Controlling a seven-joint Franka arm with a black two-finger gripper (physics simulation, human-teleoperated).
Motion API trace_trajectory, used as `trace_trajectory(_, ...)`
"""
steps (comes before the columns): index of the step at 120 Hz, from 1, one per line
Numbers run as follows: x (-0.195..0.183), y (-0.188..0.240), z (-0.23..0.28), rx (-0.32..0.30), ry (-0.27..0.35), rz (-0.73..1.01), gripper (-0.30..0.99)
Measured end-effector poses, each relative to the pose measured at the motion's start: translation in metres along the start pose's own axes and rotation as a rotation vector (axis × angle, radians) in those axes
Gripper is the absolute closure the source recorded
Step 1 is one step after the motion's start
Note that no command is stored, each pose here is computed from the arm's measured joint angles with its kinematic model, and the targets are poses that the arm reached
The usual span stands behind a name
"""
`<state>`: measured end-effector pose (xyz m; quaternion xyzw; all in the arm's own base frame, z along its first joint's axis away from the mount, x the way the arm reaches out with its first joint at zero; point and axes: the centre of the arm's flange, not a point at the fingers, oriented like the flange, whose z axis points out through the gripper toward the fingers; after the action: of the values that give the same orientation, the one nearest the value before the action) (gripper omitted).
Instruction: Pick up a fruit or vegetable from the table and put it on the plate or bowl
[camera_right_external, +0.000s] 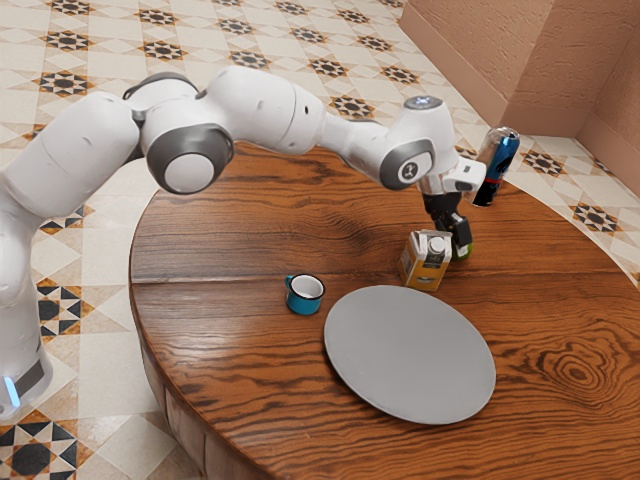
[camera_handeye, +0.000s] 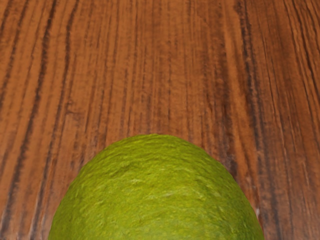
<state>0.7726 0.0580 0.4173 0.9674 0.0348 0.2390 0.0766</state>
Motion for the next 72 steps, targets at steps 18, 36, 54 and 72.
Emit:
trace_trajectory(18, 0.0, -0.0014, 0.0003, -0.003, 0.003, -0.008, 0.02)
trace_trajectory(36, 0.0, -0.0038, 0.0002, -0.02, 0.008, -0.034, 0.15)
trace_trajectory(54, 0.0001, -0.0051, -0.0006, -0.03, 0.013, -0.058, 0.26)
trace_trajectory(72, 0.0003, -0.0094, -0.0046, -0.033, 0.02, -0.1, 0.4)
